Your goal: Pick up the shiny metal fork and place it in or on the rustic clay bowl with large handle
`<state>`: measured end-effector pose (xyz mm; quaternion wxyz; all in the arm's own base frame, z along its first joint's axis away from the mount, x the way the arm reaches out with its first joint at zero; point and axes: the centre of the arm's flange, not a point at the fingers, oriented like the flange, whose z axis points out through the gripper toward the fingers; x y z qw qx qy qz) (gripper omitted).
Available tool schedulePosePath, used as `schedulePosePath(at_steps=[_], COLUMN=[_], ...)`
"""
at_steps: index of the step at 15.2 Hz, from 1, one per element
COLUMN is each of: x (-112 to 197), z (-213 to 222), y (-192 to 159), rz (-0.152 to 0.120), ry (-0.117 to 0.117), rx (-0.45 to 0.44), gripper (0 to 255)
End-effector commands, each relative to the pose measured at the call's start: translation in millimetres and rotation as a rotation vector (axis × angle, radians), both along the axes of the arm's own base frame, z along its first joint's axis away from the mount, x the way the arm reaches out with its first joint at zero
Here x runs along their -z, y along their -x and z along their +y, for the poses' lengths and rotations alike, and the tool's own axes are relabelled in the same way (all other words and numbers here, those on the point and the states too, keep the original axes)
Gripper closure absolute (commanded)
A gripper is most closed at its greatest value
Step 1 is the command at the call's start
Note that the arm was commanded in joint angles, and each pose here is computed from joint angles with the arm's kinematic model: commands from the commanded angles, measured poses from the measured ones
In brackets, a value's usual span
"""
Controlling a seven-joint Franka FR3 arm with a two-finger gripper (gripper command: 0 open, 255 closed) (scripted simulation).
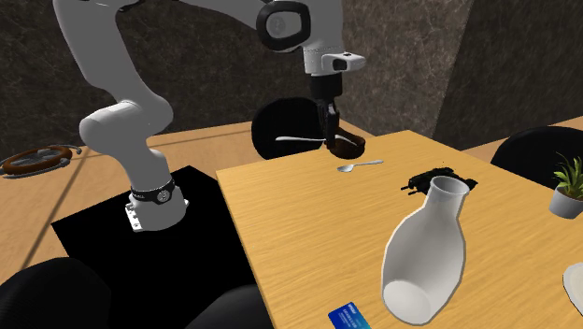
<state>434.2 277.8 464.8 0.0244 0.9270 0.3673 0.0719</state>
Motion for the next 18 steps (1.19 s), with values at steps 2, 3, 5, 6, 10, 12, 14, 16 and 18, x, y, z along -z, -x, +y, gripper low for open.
schedulePosePath(at_steps=[2,3,5,6,10,12,14,16,18], x=[3,4,5,6,8,9,11,12,13], z=[38,50,75,88,138,163,188,213,239], y=[14,18,26,30,46,54,62,70,78], rz=[0.000,0.000,0.000,0.000,0.000,0.000,0.000,0.000,0.000], ry=[-0.001,-0.001,-0.001,-0.001,-0.001,-0.001,-0.001,-0.001,-0.001], rx=[0.002,0.002,0.002,0.002,0.002,0.002,0.002,0.002,0.002], gripper=[255,255,255,255,255,255,255,255,255])
